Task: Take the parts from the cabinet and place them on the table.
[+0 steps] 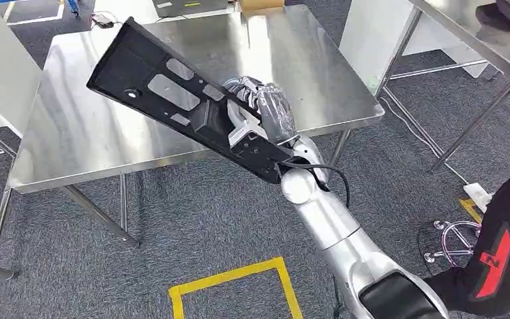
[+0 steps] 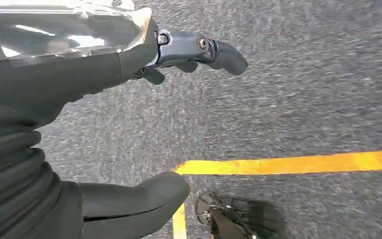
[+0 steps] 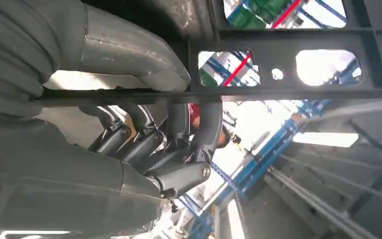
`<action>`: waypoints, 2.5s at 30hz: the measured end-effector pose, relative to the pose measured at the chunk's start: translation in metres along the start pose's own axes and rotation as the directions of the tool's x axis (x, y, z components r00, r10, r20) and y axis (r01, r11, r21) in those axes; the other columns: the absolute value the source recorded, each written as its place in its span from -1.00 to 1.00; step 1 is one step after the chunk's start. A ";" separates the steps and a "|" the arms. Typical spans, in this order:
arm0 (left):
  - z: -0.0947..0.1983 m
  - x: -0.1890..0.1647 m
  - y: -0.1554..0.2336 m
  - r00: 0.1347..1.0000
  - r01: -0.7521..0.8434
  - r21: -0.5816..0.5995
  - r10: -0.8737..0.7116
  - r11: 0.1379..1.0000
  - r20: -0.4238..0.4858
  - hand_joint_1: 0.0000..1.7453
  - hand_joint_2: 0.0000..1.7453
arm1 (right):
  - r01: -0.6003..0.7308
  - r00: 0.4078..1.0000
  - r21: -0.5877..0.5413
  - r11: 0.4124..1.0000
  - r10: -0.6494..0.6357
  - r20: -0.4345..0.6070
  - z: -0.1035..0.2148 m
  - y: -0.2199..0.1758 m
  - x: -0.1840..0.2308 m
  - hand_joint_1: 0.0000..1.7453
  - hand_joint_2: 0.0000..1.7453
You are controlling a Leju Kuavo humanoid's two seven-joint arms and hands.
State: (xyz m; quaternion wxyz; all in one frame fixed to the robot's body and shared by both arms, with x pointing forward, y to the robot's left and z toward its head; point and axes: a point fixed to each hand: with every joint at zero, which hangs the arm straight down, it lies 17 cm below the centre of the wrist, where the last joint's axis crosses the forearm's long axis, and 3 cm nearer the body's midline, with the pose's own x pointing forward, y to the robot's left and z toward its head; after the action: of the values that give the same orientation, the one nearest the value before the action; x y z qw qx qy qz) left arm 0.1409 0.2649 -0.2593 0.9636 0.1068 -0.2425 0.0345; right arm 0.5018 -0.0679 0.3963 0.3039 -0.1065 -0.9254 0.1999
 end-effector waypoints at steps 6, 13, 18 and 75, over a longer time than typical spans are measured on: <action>0.000 0.001 -0.001 1.000 0.001 -0.002 -0.001 1.000 0.002 -1.00 1.00 | -0.020 1.000 0.025 0.999 0.020 0.024 -0.022 0.000 0.012 1.00 1.00; 0.001 0.000 -0.005 1.000 0.000 -0.009 0.000 1.000 -0.002 -1.00 1.00 | -0.044 0.998 0.062 0.997 0.041 0.045 -0.042 0.006 0.023 1.00 1.00; 0.001 -0.001 -0.003 1.000 -0.003 -0.003 0.003 1.000 -0.007 -1.00 1.00 | -0.044 0.997 0.073 0.996 0.040 0.061 -0.053 0.012 0.033 1.00 1.00; 0.001 -0.001 -0.001 1.000 0.005 0.004 -0.005 1.000 0.000 -1.00 1.00 | -0.079 0.996 0.174 0.982 0.070 0.054 -0.044 0.054 0.037 1.00 1.00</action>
State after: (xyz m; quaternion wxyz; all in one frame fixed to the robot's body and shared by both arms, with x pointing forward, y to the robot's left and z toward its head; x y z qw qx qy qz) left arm 0.1392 0.2633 -0.2594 0.9635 0.1093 -0.2422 0.0327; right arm 0.5030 0.0058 0.4242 0.2824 -0.1090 -0.9064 0.2947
